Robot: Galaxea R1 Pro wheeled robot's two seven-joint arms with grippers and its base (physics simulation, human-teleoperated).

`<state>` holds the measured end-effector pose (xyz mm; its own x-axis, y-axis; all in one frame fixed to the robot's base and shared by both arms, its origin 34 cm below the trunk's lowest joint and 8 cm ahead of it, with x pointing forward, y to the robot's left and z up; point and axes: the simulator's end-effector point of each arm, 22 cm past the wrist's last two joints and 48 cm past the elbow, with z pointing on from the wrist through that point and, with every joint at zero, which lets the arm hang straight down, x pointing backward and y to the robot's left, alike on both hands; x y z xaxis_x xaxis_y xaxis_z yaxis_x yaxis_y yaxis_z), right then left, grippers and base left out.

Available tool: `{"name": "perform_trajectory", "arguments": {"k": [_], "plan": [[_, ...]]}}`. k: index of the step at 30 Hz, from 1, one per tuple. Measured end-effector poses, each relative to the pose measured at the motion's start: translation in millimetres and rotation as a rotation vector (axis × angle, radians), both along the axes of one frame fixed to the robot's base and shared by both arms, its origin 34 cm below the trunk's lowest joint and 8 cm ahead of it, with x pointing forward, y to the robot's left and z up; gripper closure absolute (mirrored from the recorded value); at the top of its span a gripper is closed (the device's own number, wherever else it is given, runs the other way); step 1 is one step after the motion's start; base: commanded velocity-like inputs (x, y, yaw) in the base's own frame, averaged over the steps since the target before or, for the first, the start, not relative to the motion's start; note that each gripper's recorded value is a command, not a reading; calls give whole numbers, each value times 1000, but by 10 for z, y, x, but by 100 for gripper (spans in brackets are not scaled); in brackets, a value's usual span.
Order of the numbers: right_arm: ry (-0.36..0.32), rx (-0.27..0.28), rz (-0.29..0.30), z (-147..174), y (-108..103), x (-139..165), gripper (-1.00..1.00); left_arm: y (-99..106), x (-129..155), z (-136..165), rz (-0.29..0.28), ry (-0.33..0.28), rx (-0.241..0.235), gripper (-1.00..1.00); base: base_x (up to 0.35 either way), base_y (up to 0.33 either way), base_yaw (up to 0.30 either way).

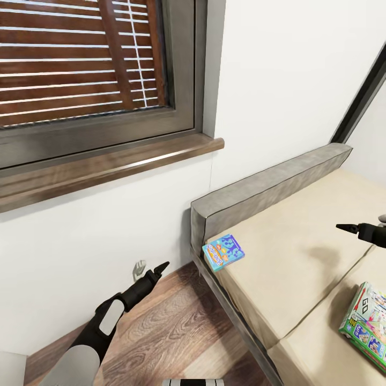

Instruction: Put all the toys in the child's room - the three board games (two on the bed and one on the table), the two jigsaw puzzles on the table, and the tennis ball on the table - inside the toy box on the table in the child's room.

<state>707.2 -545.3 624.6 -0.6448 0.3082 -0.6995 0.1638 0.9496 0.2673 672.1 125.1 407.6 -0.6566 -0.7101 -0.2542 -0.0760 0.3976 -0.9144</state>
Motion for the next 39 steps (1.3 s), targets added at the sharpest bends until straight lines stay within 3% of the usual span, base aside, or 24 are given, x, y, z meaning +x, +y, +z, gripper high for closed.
{"name": "perform_trajectory", "arguments": {"k": [14,21,39], "plan": [[-3,-5,4,11,13,-6,-100,-95,27,82,-16,-21,-26,-100,0,0,-36],[-5,-7,5,17,15,-6,-100,-203,-35,98,-35,-26,-68,-100,0,0,-115],[-11,-5,11,17,79,15,-100,-321,-71,150,-50,-38,-111,-100,0,0,-136]]}}
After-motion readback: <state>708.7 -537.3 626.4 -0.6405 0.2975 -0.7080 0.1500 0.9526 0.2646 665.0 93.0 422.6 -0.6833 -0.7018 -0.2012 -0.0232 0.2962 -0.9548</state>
